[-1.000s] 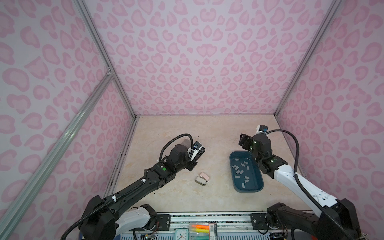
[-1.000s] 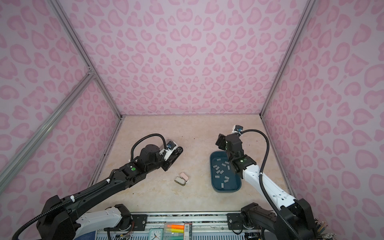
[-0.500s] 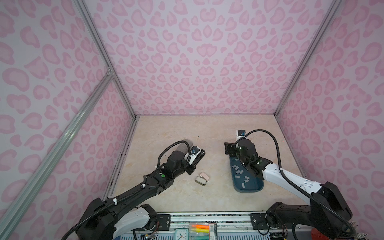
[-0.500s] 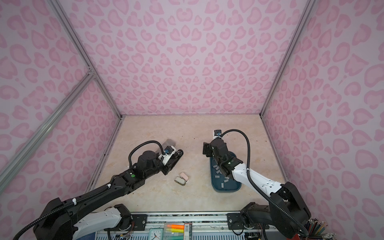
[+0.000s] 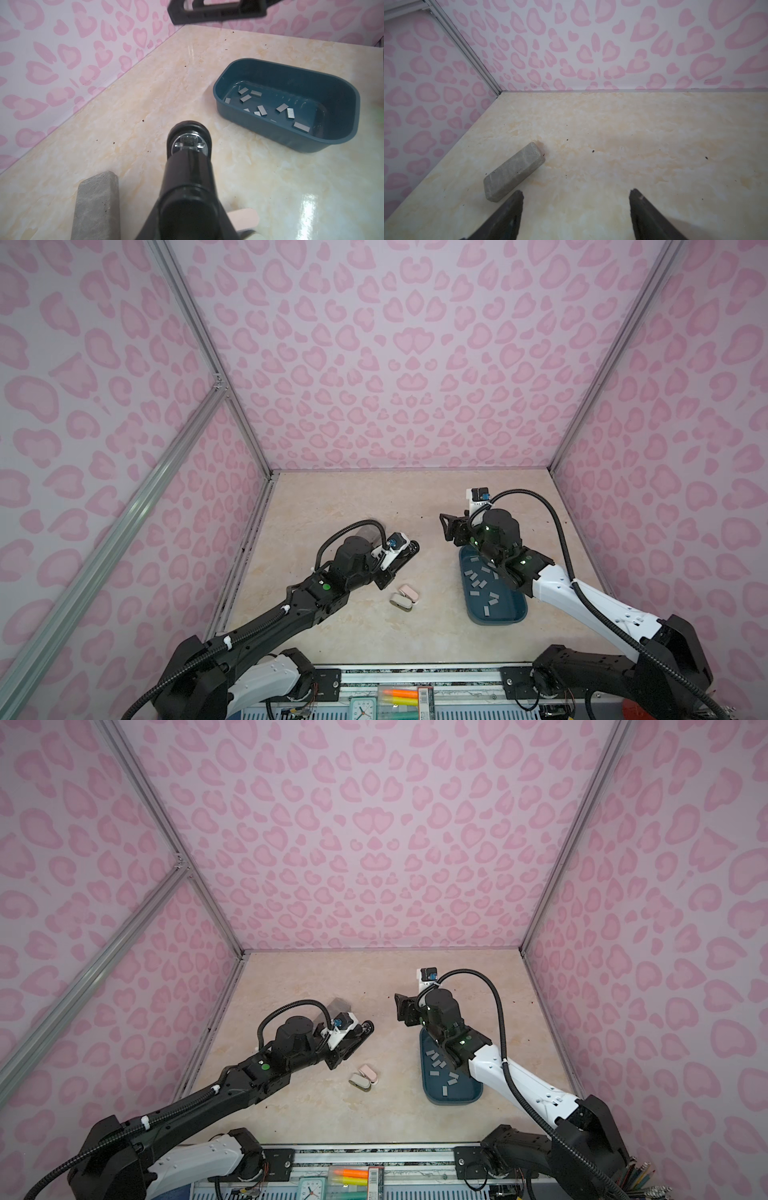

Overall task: Load the staples into the stapler
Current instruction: 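Move the right gripper toward the stapler held by the left gripper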

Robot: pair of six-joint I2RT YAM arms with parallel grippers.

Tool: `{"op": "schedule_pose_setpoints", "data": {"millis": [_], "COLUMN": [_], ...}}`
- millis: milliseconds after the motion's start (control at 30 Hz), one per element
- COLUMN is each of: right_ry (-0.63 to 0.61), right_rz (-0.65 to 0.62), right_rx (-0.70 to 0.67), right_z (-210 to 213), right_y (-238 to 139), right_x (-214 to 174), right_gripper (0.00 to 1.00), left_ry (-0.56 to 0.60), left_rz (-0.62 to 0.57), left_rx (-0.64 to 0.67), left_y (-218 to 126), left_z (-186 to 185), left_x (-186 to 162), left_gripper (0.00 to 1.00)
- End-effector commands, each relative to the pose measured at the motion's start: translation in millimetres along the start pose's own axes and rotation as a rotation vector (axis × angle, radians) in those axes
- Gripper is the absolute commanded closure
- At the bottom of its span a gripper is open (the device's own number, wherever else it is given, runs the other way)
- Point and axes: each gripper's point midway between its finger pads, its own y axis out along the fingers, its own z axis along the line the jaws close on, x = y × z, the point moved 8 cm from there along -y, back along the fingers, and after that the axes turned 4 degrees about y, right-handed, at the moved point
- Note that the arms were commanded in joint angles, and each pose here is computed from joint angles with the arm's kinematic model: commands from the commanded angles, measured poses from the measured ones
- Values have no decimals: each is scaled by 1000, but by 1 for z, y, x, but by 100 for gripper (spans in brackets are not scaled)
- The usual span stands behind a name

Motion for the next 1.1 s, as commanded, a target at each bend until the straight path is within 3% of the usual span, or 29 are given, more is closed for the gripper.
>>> {"op": "schedule_pose_setpoints", "data": {"millis": [0, 67, 167, 233, 567, 1067], "right_ry": [-13, 7, 51, 15, 8, 13], "right_rz": [118, 112, -5, 17, 164, 261], "right_rx": [-53, -47, 127, 184, 184, 227], "right_z": [-5, -10, -2, 10, 19, 27], "right_y": [-3, -7, -16, -22, -9, 6], "right_x": [-20, -32, -36, -30, -46, -57], "right_gripper": [21, 21, 17, 19, 30, 35], "left_ry": [37, 43, 56, 57, 50, 35], "left_rz": [-8, -16, -30, -23, -11, -17], "left_rx": [28, 25, -5, -8, -66, -83], "left_y": [1, 0, -1, -1, 9, 6], "left_z": [5, 6, 4, 4, 0, 0], "left_x": [4, 7, 11, 10, 9, 14], "left_gripper": [96, 96, 97, 96, 96, 96]}}
